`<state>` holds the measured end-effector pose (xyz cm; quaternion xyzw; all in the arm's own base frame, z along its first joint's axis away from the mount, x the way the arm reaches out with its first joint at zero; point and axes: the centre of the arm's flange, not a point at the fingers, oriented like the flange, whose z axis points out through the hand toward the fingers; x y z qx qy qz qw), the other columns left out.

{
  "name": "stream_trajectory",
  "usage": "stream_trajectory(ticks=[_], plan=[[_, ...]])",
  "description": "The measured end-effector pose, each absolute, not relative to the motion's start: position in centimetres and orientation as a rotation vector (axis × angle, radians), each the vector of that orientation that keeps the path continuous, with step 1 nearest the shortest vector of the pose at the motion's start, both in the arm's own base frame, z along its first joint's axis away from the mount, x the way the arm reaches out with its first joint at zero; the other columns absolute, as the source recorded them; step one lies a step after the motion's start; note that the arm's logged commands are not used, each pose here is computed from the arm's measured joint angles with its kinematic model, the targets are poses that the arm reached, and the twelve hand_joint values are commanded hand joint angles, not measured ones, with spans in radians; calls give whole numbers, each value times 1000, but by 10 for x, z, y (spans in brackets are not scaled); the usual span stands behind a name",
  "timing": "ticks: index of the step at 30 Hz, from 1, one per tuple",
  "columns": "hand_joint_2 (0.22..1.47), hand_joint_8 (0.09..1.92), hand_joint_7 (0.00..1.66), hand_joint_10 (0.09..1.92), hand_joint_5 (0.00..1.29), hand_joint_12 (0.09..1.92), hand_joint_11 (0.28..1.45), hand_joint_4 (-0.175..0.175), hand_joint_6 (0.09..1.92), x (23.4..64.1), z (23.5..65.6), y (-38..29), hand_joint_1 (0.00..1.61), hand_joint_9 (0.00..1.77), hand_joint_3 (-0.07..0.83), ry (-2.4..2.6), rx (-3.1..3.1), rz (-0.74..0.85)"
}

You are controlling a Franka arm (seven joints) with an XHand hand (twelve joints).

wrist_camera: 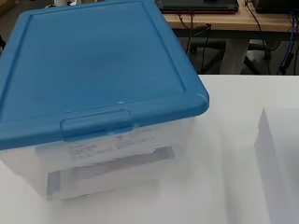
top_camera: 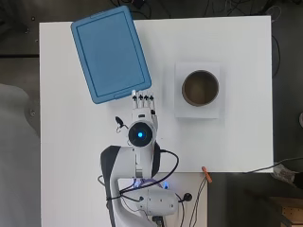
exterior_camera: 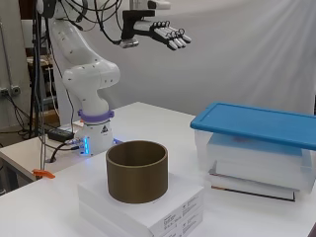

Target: Teleoperate dual arm-hand system to remove items from a box

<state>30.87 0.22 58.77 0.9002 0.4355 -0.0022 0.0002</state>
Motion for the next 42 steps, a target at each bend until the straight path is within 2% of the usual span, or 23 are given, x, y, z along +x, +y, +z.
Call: stream_trajectory(ticks=[5, 13, 17, 21, 24, 28, 37, 42], plan=[[957, 87, 323, 87, 206, 87, 426, -64, 87, 316, 570, 8, 205, 356, 5, 1395, 2847, -18], [984, 87, 330, 87, 272, 87, 420, -45, 87, 327, 502, 30, 285, 348, 7, 1469, 2777, 78], [943, 87, 310, 87, 271, 87, 430, -36, 87, 346, 465, 34, 264, 350, -11, 1459, 2776, 41], [848, 87, 194, 87, 171, 87, 438, -22, 87, 367, 437, 44, 216, 296, -16, 1458, 2783, 11], [850, 87, 183, 87, 145, 87, 438, -17, 87, 380, 422, 56, 371, 289, -6, 1459, 2735, -33], [842, 87, 141, 87, 118, 87, 416, -18, 87, 392, 419, 65, 448, 232, -7, 1478, 2651, -54], [799, 87, 112, 87, 101, 87, 389, -10, 87, 400, 404, 69, 285, 188, -13, 1525, 2583, -219], [823, 87, 47, 87, 73, 87, 374, -18, 87, 389, 395, 74, 321, 135, 0, 1543, 2533, -207]])
